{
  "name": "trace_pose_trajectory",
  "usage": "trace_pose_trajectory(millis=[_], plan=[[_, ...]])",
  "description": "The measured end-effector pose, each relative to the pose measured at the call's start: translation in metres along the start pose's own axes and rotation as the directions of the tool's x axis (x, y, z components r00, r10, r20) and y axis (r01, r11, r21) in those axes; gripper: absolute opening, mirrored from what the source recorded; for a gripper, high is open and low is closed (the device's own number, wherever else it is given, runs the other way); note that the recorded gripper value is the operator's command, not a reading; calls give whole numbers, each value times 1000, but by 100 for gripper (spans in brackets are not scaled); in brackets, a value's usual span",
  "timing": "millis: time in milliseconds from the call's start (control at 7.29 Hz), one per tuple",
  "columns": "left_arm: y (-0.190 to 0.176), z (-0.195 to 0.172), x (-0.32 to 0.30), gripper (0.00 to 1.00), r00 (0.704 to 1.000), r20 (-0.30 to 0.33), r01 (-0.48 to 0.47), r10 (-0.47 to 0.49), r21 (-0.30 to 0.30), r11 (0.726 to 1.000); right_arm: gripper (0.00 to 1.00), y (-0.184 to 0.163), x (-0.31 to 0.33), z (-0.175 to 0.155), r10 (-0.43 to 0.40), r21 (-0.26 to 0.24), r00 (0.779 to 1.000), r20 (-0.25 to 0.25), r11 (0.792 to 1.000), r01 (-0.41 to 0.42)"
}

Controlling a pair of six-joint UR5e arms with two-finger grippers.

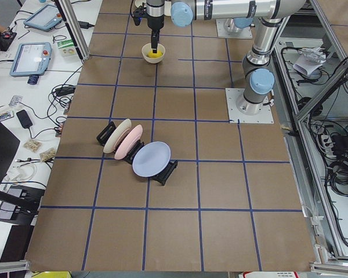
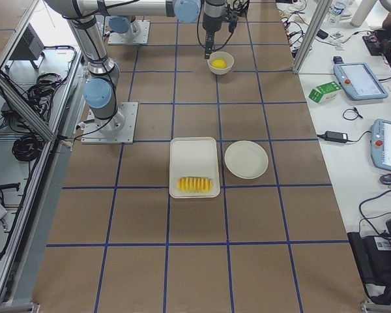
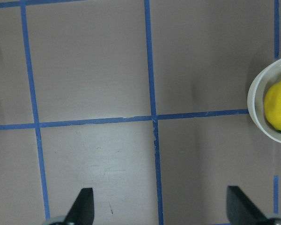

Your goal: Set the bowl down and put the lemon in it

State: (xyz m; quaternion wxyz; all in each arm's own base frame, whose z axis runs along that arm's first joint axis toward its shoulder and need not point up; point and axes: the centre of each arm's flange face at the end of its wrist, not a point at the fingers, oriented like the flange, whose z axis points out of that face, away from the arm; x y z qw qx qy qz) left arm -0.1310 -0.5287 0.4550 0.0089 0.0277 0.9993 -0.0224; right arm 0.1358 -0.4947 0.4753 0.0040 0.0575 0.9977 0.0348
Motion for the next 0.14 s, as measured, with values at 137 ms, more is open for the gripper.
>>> trace_pose_trajectory(millis=[137], plan=[[0, 0, 0, 100, 1000, 1, 0, 0, 0, 1000, 100, 0, 2, -2, 4, 5, 1000, 0, 1000, -4]])
